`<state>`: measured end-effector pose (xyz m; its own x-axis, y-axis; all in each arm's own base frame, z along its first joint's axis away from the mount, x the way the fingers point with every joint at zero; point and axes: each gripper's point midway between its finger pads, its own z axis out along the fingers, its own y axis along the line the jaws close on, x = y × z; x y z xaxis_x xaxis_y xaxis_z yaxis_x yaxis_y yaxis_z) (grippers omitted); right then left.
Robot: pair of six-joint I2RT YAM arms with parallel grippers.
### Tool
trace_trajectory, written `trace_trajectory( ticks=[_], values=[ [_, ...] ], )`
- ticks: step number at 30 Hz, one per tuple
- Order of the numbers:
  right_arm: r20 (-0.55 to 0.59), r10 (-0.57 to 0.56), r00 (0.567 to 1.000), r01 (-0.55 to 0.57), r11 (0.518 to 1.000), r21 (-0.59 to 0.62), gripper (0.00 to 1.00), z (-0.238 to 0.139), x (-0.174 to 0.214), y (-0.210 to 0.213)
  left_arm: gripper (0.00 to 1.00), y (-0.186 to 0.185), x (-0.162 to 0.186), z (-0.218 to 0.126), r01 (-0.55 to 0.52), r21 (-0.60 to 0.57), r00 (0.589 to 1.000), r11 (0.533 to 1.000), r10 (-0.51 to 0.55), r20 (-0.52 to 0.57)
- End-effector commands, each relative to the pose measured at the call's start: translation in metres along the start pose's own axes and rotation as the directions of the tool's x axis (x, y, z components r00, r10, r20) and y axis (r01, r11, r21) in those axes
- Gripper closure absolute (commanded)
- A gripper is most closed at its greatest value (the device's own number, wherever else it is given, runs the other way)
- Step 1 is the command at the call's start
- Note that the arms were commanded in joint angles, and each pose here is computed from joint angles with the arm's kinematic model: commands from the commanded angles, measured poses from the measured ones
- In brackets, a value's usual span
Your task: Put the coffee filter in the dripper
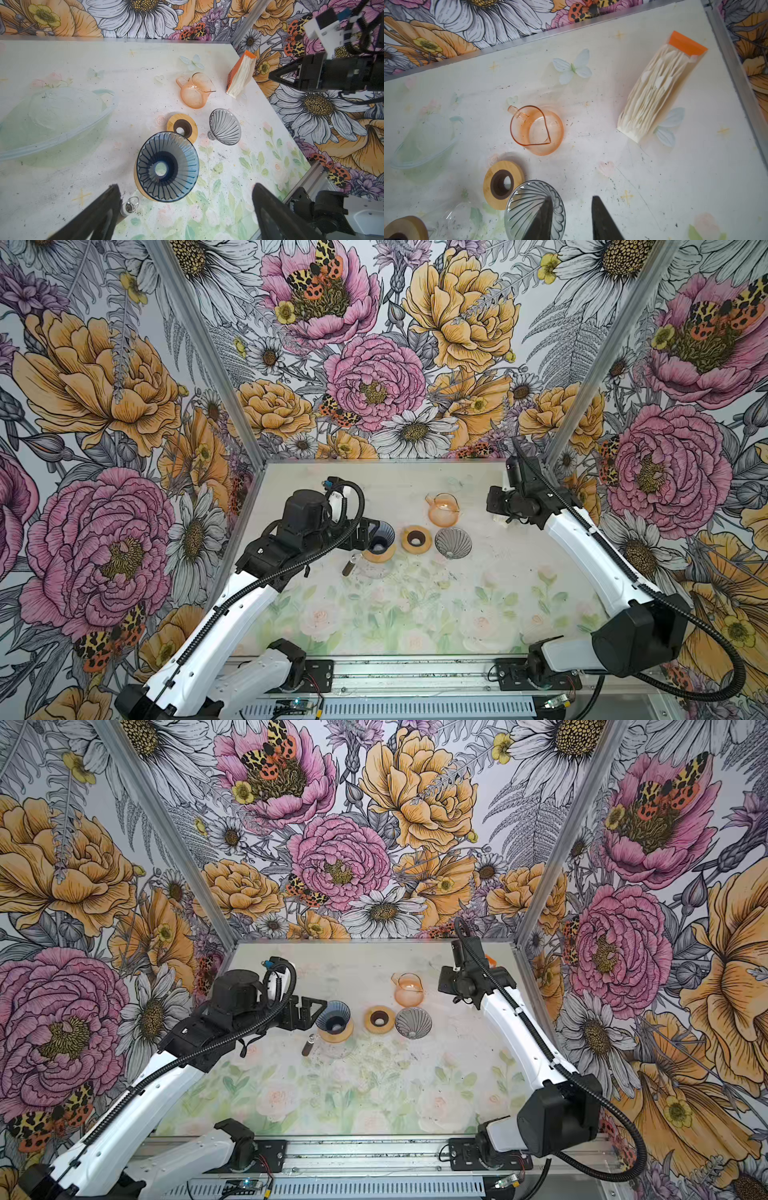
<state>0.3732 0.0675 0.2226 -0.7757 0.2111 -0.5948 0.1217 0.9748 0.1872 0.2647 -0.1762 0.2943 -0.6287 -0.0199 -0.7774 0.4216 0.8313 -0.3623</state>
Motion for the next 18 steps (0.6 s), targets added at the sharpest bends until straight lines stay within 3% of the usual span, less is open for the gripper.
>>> trace_trajectory(
  ticks=[1,18],
  values=[
    [-0.011,0.024,1.000,-0.024,0.999,0.041,0.68,0.014,-0.004,-0.019,0.01,-0.002,-0.006,0.001,0.013,0.010,0.999,1.000,-0.013,0.053],
    [-0.114,0.143,0.983,-0.127,0.983,0.132,0.75,0.108,-0.018,-0.083,0.01,0.000,0.000,0.011,0.028,0.006,0.999,1.000,-0.029,0.038]
  ],
)
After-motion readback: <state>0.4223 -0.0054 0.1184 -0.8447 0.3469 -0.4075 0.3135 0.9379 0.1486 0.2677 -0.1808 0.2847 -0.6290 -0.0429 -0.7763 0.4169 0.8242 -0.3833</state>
